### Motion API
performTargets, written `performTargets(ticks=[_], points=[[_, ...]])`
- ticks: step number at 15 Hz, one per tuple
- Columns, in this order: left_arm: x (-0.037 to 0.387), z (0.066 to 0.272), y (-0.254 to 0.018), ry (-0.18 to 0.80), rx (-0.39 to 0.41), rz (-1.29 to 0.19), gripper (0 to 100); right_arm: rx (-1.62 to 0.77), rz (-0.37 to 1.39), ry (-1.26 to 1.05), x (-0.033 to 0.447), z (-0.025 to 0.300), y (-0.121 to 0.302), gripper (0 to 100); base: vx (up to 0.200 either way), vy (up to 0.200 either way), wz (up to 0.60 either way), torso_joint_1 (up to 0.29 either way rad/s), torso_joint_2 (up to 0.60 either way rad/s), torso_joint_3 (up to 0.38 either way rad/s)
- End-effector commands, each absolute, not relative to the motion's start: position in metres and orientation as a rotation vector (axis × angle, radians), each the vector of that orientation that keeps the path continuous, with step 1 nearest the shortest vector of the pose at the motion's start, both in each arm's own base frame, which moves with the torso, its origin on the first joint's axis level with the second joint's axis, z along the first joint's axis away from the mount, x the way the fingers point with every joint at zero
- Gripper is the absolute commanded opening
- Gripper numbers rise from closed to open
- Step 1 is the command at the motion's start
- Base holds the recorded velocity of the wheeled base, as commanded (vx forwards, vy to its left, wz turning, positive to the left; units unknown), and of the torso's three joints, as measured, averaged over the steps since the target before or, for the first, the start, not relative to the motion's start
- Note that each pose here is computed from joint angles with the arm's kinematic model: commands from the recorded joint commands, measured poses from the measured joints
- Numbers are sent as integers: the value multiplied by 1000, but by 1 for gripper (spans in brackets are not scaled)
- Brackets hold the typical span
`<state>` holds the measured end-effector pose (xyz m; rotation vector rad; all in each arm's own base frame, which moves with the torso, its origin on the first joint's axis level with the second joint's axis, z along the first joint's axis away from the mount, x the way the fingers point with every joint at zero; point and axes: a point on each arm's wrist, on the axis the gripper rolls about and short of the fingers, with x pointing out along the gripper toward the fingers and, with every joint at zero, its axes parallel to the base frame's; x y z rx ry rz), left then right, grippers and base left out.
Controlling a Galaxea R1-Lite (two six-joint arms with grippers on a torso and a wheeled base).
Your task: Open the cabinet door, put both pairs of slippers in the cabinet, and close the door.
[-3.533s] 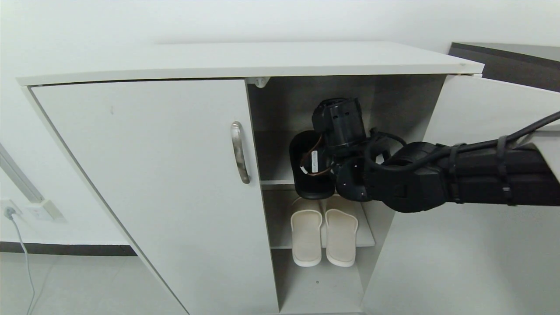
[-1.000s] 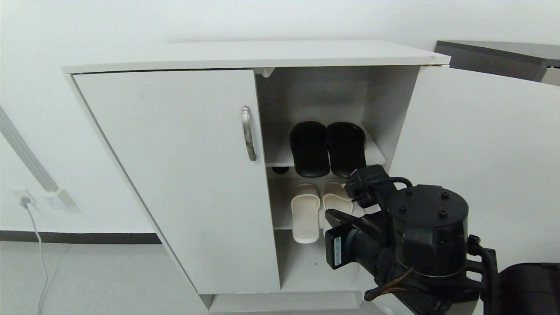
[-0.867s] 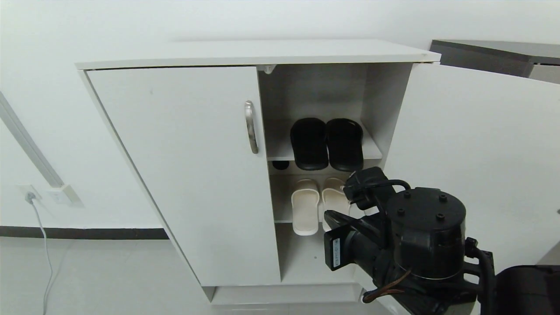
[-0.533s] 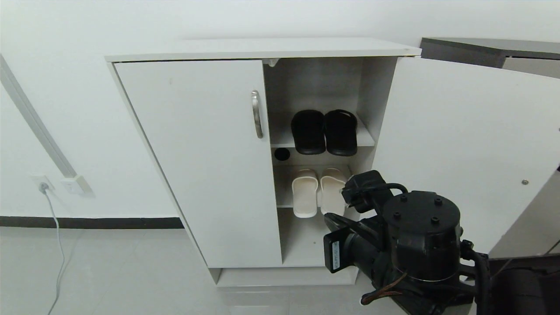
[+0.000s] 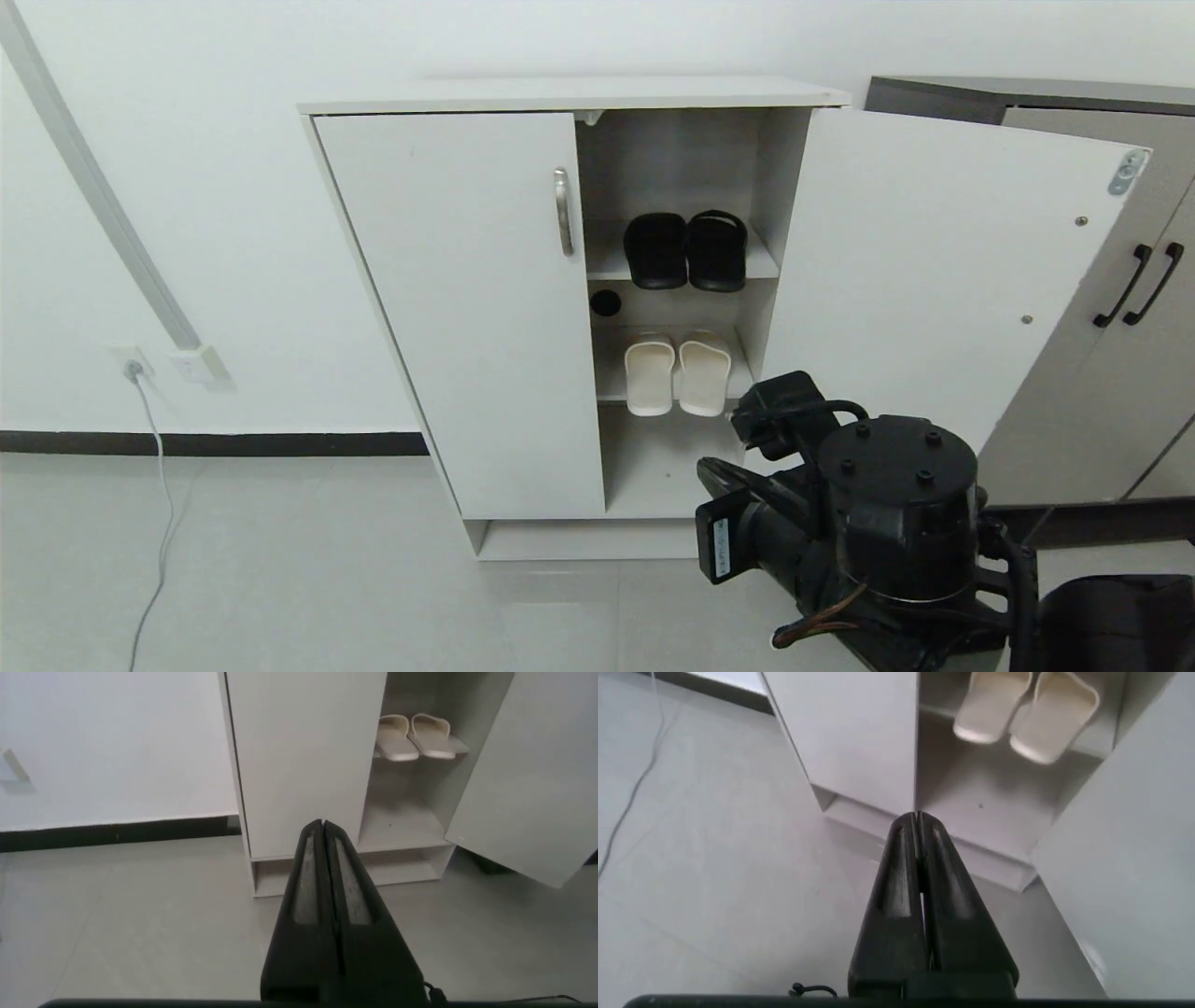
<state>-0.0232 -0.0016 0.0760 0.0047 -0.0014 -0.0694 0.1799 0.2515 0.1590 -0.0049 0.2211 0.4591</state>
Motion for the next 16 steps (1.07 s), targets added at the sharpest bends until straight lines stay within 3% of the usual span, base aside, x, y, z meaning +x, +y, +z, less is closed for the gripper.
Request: performTargets(ticks=[1, 16], points=[[-23, 76, -2, 0, 5, -69, 0, -19, 456, 233, 180, 154, 250, 0, 0, 0, 0, 0, 0, 0], [-23, 76, -2, 0, 5, -67, 0, -33, 443, 243, 184, 146, 248, 0, 0, 0, 0, 0, 0, 0]])
